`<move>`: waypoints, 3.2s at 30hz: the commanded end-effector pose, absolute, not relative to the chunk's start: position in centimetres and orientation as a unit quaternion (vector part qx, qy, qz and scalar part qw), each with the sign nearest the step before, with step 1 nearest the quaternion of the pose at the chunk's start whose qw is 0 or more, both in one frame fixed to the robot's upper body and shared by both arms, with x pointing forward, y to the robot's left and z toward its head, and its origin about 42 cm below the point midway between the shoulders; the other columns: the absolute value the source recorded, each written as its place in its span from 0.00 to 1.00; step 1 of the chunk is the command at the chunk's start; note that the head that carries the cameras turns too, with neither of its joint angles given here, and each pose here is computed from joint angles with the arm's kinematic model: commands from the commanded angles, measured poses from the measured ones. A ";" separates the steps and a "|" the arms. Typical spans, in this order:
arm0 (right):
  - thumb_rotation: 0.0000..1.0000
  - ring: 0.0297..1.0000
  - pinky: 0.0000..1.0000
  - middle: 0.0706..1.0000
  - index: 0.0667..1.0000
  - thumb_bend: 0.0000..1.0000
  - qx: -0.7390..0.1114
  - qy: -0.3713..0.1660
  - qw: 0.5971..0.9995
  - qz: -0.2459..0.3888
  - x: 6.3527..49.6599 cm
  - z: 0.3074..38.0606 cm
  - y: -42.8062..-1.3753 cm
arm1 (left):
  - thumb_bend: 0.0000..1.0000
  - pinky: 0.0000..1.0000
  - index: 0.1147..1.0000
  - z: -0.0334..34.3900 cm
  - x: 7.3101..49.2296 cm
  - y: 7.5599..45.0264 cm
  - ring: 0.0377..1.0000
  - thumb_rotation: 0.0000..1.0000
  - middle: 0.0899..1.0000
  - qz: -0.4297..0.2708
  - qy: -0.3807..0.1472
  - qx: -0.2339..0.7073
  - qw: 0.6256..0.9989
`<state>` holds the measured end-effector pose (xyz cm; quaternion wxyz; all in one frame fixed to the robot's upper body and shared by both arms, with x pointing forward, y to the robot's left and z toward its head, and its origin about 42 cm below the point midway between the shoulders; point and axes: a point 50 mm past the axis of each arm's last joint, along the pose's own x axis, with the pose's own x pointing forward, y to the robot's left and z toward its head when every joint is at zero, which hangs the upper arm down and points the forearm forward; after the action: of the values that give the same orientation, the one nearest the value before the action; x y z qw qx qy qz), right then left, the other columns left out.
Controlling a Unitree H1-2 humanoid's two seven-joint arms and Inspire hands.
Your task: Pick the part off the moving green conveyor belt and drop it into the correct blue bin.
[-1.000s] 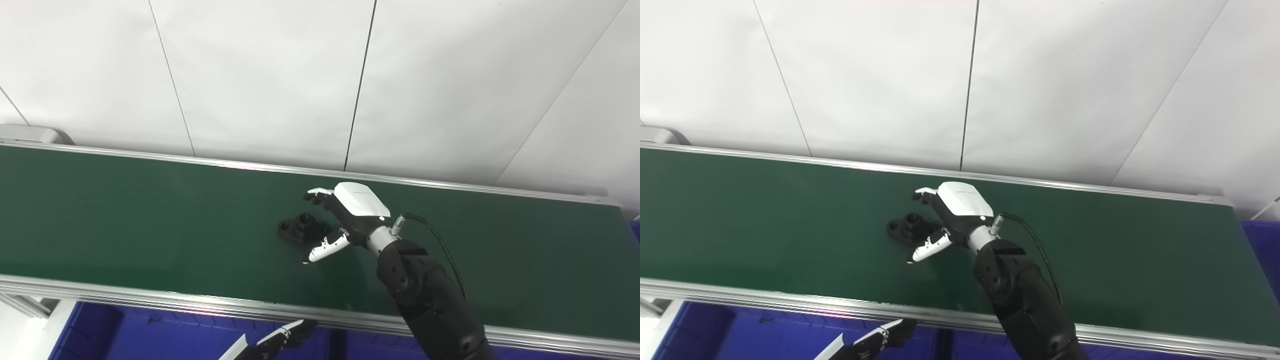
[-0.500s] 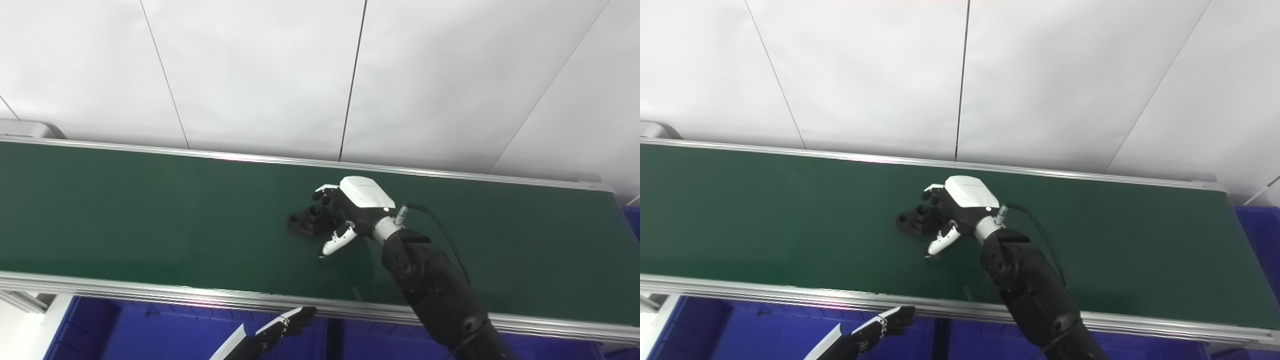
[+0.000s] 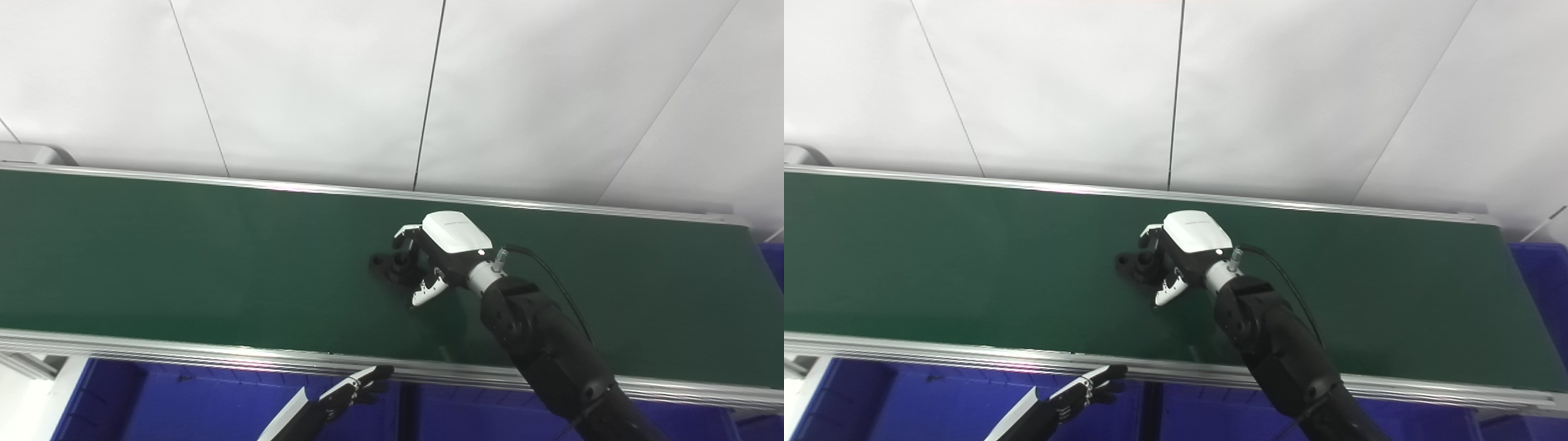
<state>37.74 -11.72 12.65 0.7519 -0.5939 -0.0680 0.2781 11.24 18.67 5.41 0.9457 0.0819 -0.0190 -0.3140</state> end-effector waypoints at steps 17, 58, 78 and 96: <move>0.00 0.19 0.15 0.43 0.46 0.53 -0.606 -0.105 0.725 0.309 34.6 9.6 -8.5 | 0.91 0.80 0.89 6.5 11.6 18.6 0.86 0.31 0.91 -0.309 -0.045 0.083 0.946; 0.00 0.22 0.17 0.38 0.45 0.52 -0.544 -0.157 0.810 0.156 30.6 15.9 -15.7 | 0.89 0.80 0.88 6.2 11.7 19.0 0.83 0.32 0.89 -0.300 -0.052 0.089 0.948; 0.00 0.27 0.22 0.36 0.48 0.52 -0.514 -0.118 0.829 0.185 19.8 16.5 -21.1 | 0.92 0.75 0.89 7.5 12.2 19.9 0.82 0.35 0.88 -0.295 -0.042 0.076 0.952; 0.00 0.41 0.38 0.38 0.50 0.52 -0.510 -0.026 0.805 0.300 14.5 14.5 -23.8 | 0.94 0.75 0.89 9.9 15.1 20.1 0.83 0.36 0.88 -0.280 -0.040 0.059 0.957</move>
<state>14.65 -24.05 14.03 0.8099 -0.5137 0.0034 0.2832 14.61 20.06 8.72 0.9575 0.0646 -0.0177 -0.2807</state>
